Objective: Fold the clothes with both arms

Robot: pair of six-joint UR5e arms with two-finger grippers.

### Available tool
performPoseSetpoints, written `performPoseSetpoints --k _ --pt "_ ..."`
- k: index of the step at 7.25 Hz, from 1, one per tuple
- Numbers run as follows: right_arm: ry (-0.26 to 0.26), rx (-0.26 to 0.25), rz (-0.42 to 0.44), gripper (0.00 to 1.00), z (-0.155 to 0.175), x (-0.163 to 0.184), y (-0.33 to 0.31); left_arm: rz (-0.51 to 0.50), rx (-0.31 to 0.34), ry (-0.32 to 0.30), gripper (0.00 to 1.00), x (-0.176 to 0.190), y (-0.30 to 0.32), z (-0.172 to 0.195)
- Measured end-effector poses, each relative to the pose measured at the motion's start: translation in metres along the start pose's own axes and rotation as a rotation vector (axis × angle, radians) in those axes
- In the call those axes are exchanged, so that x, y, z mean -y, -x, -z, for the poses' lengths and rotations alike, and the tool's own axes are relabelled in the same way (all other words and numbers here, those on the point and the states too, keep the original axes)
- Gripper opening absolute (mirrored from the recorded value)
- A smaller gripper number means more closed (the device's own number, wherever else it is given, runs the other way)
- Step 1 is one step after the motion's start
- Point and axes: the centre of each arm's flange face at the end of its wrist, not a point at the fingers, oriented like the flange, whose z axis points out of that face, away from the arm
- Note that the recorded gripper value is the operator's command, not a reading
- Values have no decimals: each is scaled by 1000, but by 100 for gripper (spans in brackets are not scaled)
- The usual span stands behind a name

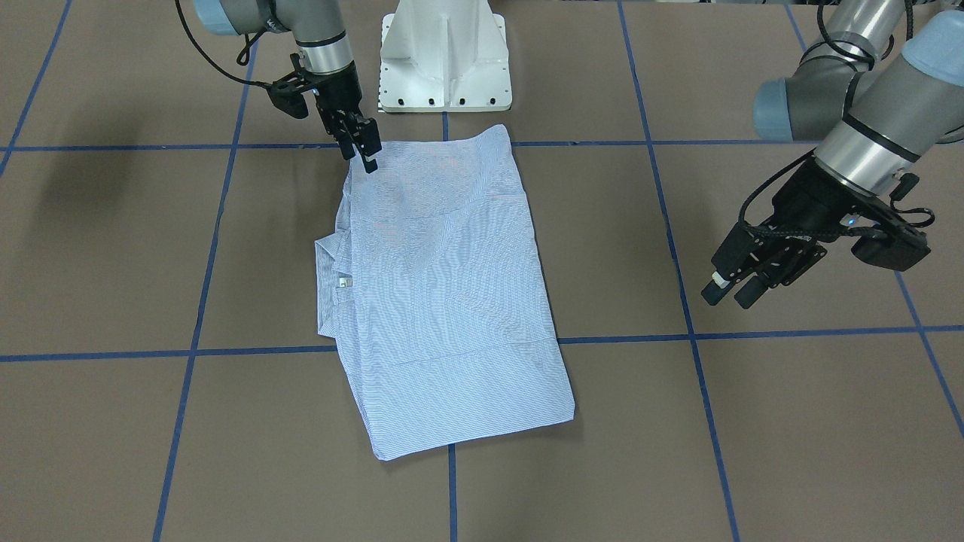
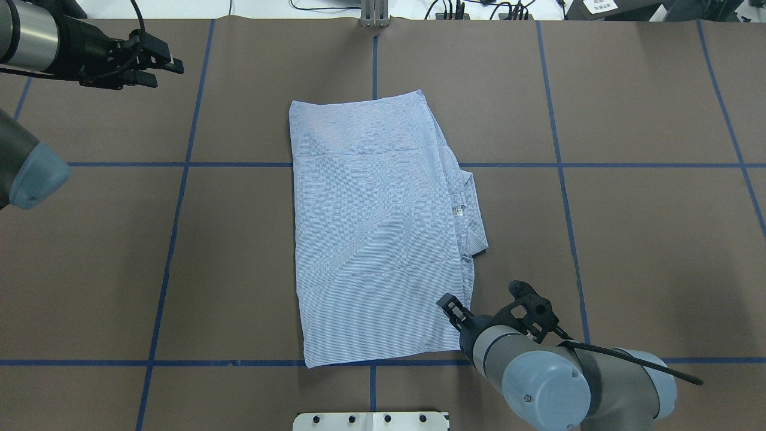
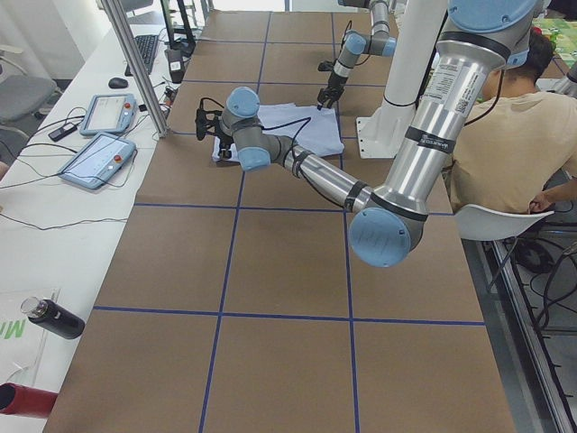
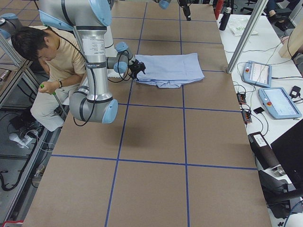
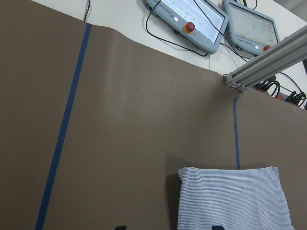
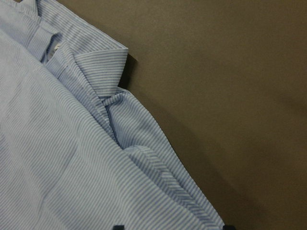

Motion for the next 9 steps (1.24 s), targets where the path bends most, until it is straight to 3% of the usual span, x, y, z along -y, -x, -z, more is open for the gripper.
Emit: performPoseSetpoints --k 3,5,6,7,9 --pt "-9 -19 10 76 -3 5 -12 2 -2 1 67 0 -2 0" --pt "5 -22 21 68 -5 -9 -14 3 -3 -1 67 0 -2 1" --pt "9 -23 24 25 -7 -15 -13 3 -3 -1 67 1 -1 2" --pt "9 -25 25 4 -9 -17 -13 3 -3 -2 67 1 -1 2" --pt "12 -20 22 0 -8 -19 -9 2 -5 -4 67 0 0 5"
